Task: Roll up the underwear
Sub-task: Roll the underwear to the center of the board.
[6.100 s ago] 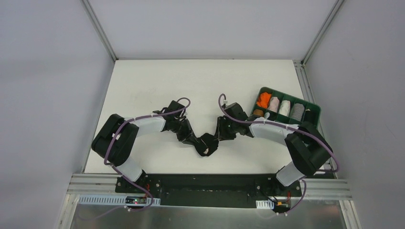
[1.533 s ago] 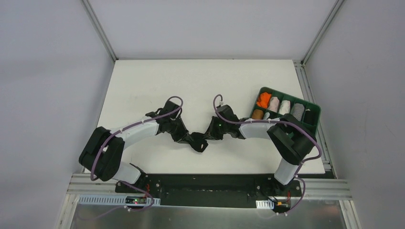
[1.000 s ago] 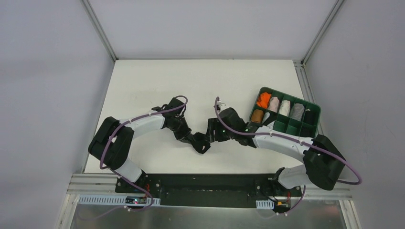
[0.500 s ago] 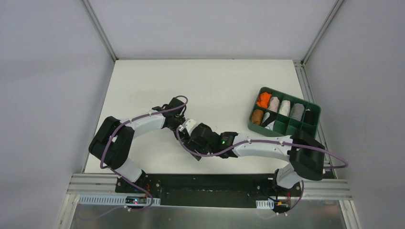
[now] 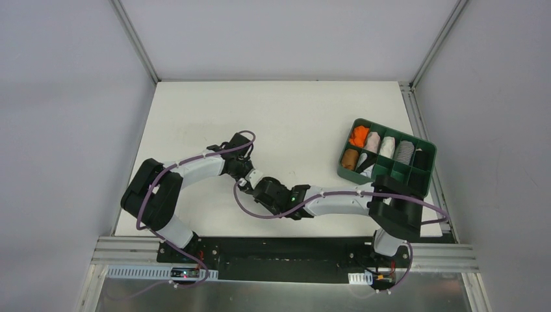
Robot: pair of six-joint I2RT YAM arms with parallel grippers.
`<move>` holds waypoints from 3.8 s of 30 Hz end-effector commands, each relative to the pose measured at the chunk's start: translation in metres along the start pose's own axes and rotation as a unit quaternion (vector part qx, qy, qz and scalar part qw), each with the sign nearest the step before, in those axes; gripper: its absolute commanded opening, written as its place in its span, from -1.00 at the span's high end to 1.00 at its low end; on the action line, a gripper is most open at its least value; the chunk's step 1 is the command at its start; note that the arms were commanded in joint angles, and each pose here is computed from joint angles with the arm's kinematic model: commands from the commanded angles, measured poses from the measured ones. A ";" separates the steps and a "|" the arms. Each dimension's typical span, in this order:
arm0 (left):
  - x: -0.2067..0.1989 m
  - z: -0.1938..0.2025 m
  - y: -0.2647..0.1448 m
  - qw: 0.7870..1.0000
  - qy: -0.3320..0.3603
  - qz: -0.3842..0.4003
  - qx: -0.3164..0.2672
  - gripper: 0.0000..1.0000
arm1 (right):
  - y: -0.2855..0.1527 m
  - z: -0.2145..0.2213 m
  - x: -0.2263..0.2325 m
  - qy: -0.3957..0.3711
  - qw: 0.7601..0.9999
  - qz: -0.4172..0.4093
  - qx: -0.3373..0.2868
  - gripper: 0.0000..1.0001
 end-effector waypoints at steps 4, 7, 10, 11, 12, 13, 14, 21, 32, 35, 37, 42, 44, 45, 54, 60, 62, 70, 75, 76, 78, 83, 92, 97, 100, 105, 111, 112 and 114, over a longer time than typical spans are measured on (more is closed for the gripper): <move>0.002 0.004 -0.017 0.999 -0.018 0.000 -0.031 0.32 | -0.001 0.015 0.009 0.122 0.989 -0.067 -0.047 1.00; -0.003 0.003 -0.028 0.998 -0.021 0.019 -0.050 -0.15 | -0.001 0.021 0.009 0.189 0.973 -0.111 -0.069 1.00; -0.005 0.004 -0.034 0.998 -0.023 0.030 -0.057 -0.35 | 0.001 0.028 0.011 0.250 0.951 -0.165 -0.078 1.00; -0.006 0.005 -0.034 0.998 -0.023 0.033 -0.057 -0.37 | 0.001 0.030 0.011 0.267 0.943 -0.179 -0.081 1.00; -0.006 0.005 -0.035 0.998 -0.022 0.034 -0.056 -0.39 | 0.002 0.033 0.012 0.284 0.936 -0.193 -0.083 1.00; -0.005 0.005 -0.034 0.998 -0.022 0.034 -0.055 -0.39 | 0.002 0.034 0.012 0.299 0.928 -0.205 -0.086 1.00; -0.005 0.006 -0.033 0.998 -0.022 0.036 -0.052 -0.40 | 0.003 0.036 0.012 0.313 0.920 -0.217 -0.088 1.00; -0.002 0.006 -0.022 0.998 -0.018 0.046 -0.038 -0.41 | 0.008 0.044 0.002 0.400 0.865 -0.280 -0.112 1.00; -0.003 -0.003 0.000 0.997 0.000 0.059 -0.043 -0.34 | 0.013 0.045 -0.005 0.449 0.816 -0.345 -0.113 1.00; 0.000 -0.006 0.007 0.997 0.000 0.056 -0.044 -0.07 | 0.011 0.044 -0.011 0.461 0.805 -0.352 -0.121 1.00; 0.003 -0.008 0.011 0.998 0.006 0.048 -0.046 0.18 | 0.010 0.043 -0.015 0.466 0.801 -0.353 -0.124 1.00; 0.006 -0.008 0.018 0.999 0.004 0.036 -0.036 0.70 | -0.003 0.031 -0.023 0.462 0.800 -0.360 -0.129 0.84; 0.006 -0.008 0.019 0.999 0.002 0.031 -0.034 0.83 | -0.006 0.030 -0.027 0.457 0.813 -0.341 -0.120 0.16; 0.007 -0.008 0.019 0.999 0.002 0.028 -0.034 0.88 | -0.006 0.038 -0.028 0.459 0.824 -0.318 -0.095 -0.08; 0.018 -0.007 0.023 1.000 -0.004 -0.007 -0.023 0.93 | -0.045 0.042 -0.065 0.386 0.898 -0.185 -0.099 -0.48; 0.021 -0.005 0.025 1.000 -0.004 -0.020 -0.012 0.93 | -0.060 0.031 -0.068 0.273 0.953 -0.099 -0.088 -0.48; 0.022 -0.005 0.024 1.000 -0.005 -0.024 -0.012 0.93 | -0.063 0.022 -0.065 0.213 0.972 -0.058 -0.082 -0.51; 0.021 -0.004 0.019 0.999 -0.009 -0.036 -0.012 0.91 | -0.054 -0.014 -0.037 0.025 0.997 0.037 -0.062 -0.44; 0.019 -0.004 0.017 0.999 -0.011 -0.038 -0.014 0.90 | -0.046 -0.022 -0.014 0.007 0.997 -0.002 -0.077 -0.38; 0.019 -0.004 0.016 0.999 -0.011 -0.038 -0.013 0.90 | -0.044 -0.022 -0.011 0.008 0.997 -0.007 -0.078 -0.38; 0.018 -0.004 0.015 0.999 -0.011 -0.038 -0.014 0.90 | -0.039 -0.021 -0.008 0.011 0.997 -0.012 -0.076 -0.38; 0.017 -0.004 0.015 0.999 -0.010 -0.041 -0.013 0.88 | -0.022 -0.009 -0.002 0.010 0.998 -0.007 -0.056 -0.39; 0.013 -0.003 0.012 0.999 -0.012 -0.034 -0.013 0.79 | 0.006 0.019 -0.007 0.027 0.998 0.054 -0.013 -0.19; 0.009 -0.001 0.007 1.000 -0.006 -0.024 -0.007 0.60 | 0.016 0.030 -0.012 0.052 0.996 0.073 0.000 0.59; 0.005 0.001 -0.001 1.000 0.002 -0.017 -0.009 0.38 | 0.016 0.032 -0.015 0.078 0.996 0.045 -0.008 1.00; 0.000 0.002 -0.016 1.000 0.014 -0.002 -0.017 -0.02 | 0.005 0.025 -0.008 0.161 0.981 -0.096 -0.048 1.00; 0.004 -0.001 -0.015 0.999 0.016 -0.006 -0.029 -0.49 | -0.007 0.020 -0.003 0.245 0.933 -0.257 -0.061 1.00; 0.005 -0.001 -0.014 0.999 0.016 -0.006 -0.030 -0.52 | -0.008 0.020 -0.002 0.253 0.926 -0.274 -0.058 1.00; 0.005 -0.001 -0.014 0.999 0.016 0.000 -0.031 -0.55 | -0.009 0.021 0.000 0.262 0.917 -0.295 -0.053 1.00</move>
Point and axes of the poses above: each gripper's point midway between its finger pads, its own y axis out along the fingers, its own x axis along the line the jaws close on, z = x × y, the point moved 4 cm from there along -y, back along the fingers, and after that the axes turned 11 degrees about -y, right-handed, at the moved point
